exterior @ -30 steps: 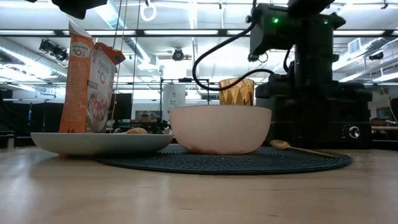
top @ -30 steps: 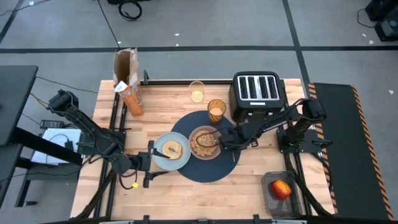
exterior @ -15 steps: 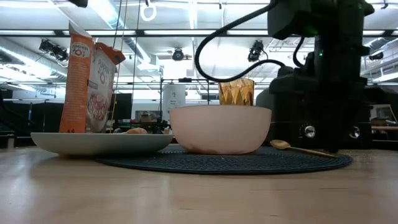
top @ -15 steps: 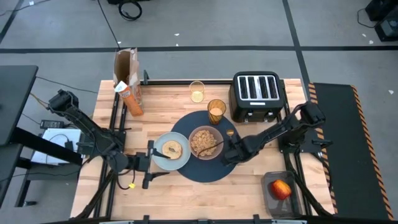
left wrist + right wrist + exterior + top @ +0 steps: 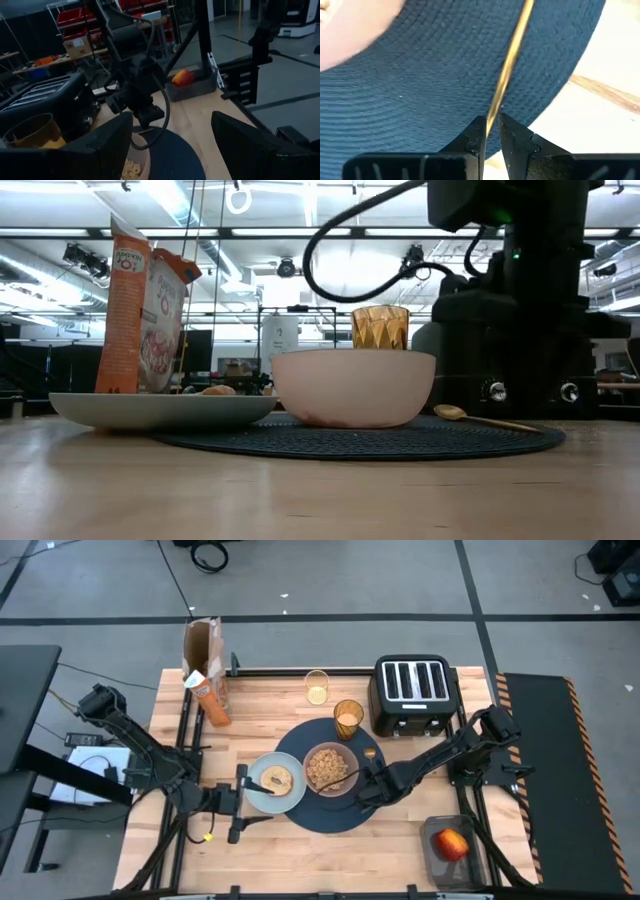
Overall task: Arrange a breakfast setting
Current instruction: Put the gold spoon on the right of the orange bowl, then put the apple from the black bin on the top left of the orange bowl
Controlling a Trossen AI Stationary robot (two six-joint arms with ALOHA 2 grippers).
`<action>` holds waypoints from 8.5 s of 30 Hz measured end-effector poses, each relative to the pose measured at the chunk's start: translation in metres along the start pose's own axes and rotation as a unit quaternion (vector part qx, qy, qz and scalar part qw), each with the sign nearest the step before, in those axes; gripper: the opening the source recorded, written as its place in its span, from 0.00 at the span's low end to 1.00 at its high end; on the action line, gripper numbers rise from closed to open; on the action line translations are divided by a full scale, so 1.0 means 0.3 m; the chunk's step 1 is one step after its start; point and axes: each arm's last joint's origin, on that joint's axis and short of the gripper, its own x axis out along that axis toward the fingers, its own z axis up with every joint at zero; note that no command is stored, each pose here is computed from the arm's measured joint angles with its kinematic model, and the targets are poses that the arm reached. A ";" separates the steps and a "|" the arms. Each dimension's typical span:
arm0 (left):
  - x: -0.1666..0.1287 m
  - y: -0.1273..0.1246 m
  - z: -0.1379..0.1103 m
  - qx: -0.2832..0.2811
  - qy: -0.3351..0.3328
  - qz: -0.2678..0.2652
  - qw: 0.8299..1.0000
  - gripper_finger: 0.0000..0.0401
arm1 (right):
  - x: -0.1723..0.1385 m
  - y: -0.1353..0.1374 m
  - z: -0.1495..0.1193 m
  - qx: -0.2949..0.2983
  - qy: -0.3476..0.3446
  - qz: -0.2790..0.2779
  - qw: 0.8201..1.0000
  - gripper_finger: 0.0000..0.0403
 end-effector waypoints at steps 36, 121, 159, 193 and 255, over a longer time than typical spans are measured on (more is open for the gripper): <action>0.002 0.006 0.009 0.000 -0.011 0.010 1.000 0.69 | -0.282 -0.066 0.036 -0.067 -0.072 -0.063 0.993 0.15; 0.012 0.011 -0.019 0.023 0.021 -0.016 0.999 0.69 | -0.173 -0.203 -0.486 0.136 0.269 -0.087 0.950 0.38; 0.022 0.026 -0.007 0.005 0.005 -0.003 1.000 0.69 | -0.297 -0.295 -0.532 -0.013 0.187 -0.158 0.969 0.04; 0.634 0.071 -0.140 -0.066 0.140 0.016 0.988 0.94 | -0.477 -0.129 -0.192 -0.403 0.077 -0.082 0.909 0.04; 0.929 0.146 -0.181 -0.062 0.161 0.014 0.985 0.87 | -0.436 -0.007 0.013 -0.523 -0.015 0.023 0.852 0.04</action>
